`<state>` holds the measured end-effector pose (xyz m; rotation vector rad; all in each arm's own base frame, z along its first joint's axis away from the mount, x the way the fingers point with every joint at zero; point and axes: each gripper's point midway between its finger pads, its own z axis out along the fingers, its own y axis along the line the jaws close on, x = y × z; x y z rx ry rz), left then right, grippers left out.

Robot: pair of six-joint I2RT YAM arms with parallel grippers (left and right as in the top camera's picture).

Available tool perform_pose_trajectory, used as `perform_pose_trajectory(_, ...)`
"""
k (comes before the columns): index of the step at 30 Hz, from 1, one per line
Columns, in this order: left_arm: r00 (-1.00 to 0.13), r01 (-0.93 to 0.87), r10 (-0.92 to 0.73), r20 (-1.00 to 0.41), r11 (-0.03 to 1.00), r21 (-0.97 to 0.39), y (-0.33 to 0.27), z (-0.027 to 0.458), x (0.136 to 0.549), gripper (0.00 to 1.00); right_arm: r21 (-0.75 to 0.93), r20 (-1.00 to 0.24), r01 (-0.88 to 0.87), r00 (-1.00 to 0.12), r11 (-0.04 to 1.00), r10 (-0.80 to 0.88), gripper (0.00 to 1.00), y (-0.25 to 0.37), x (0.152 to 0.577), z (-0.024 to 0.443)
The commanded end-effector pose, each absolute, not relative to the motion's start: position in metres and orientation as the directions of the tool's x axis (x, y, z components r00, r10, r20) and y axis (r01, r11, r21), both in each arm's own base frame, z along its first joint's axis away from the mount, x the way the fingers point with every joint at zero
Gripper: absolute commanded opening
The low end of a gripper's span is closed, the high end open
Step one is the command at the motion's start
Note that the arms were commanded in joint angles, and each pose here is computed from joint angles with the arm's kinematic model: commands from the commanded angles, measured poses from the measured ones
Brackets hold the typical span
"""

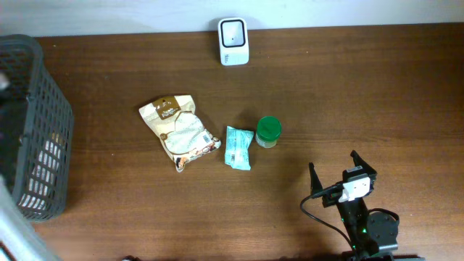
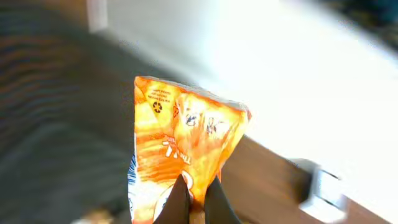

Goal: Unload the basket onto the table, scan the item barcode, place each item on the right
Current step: 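Reach the left gripper into the basket and grasp the orange tissue pack, then place the orange tissue pack with the left gripper near the jar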

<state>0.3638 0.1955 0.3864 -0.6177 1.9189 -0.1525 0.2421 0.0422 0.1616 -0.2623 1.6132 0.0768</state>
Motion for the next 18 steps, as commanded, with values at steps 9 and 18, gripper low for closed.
perform_pose_trajectory(9, -0.841, 0.132, -0.068, -0.537, 0.937, -0.325, -0.088, 0.248, 0.390, 0.00, -0.108, -0.992, -0.218, -0.041, 0.970, -0.119, 0.98, 0.043, 0.242, 0.159)
perform_pose_trajectory(18, -0.948, 0.220, 0.153, -0.279, 0.949, -0.226, -0.174, 0.090, 0.403, 0.00, -0.108, -0.992, -0.218, -0.041, 0.970, -0.119, 0.98, 0.043, 0.242, 0.159)
